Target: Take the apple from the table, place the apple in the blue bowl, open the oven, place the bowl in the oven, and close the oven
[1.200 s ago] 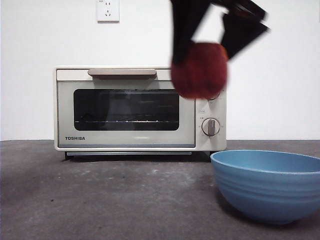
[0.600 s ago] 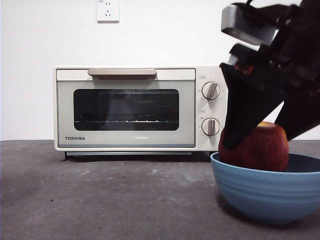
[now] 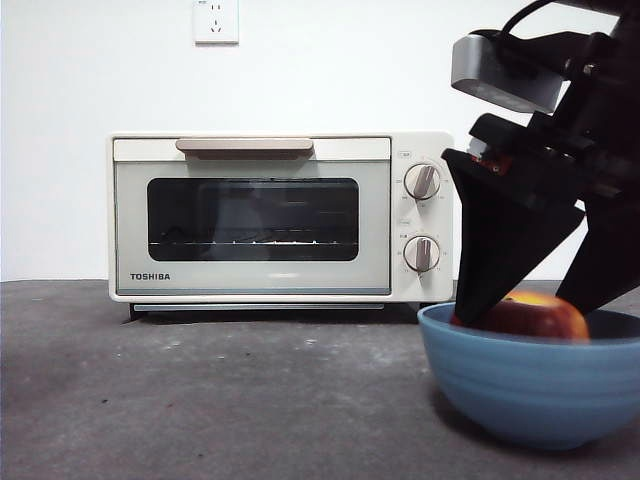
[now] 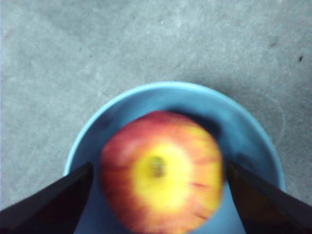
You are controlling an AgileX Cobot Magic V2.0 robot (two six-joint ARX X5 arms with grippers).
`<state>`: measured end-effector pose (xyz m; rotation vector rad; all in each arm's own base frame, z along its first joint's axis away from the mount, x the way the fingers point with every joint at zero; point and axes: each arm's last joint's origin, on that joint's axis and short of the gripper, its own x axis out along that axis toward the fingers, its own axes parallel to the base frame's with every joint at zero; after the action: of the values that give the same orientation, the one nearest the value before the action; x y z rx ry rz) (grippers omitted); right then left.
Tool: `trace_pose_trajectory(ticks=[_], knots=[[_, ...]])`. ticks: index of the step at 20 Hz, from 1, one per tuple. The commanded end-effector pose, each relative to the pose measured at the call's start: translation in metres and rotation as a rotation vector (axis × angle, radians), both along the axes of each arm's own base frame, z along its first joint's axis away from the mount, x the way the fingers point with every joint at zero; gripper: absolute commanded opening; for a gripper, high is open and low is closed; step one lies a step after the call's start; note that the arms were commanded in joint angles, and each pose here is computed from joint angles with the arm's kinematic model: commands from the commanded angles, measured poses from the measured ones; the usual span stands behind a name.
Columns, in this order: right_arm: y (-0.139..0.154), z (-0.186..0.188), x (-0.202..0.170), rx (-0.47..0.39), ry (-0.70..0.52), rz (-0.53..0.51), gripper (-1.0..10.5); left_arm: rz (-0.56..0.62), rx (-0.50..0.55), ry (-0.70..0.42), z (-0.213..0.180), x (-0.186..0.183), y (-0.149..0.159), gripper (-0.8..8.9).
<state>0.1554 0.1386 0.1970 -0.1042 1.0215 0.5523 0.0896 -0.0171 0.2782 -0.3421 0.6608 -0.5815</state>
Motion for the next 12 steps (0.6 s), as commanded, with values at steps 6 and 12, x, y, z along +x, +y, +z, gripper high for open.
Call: trace_pose_trajectory(ticks=[6,12], knots=[[0.005,0.027,0.001,0.032,-0.101,-0.001,4.5,0.016,-0.027,-0.062,0.011,0.005,0.0,0.07],[-0.016,0.085,-0.013,0.018,-0.167,-0.05,4.5,0.031,-0.061,-0.133,0.024,0.04,0.0,0.07]])
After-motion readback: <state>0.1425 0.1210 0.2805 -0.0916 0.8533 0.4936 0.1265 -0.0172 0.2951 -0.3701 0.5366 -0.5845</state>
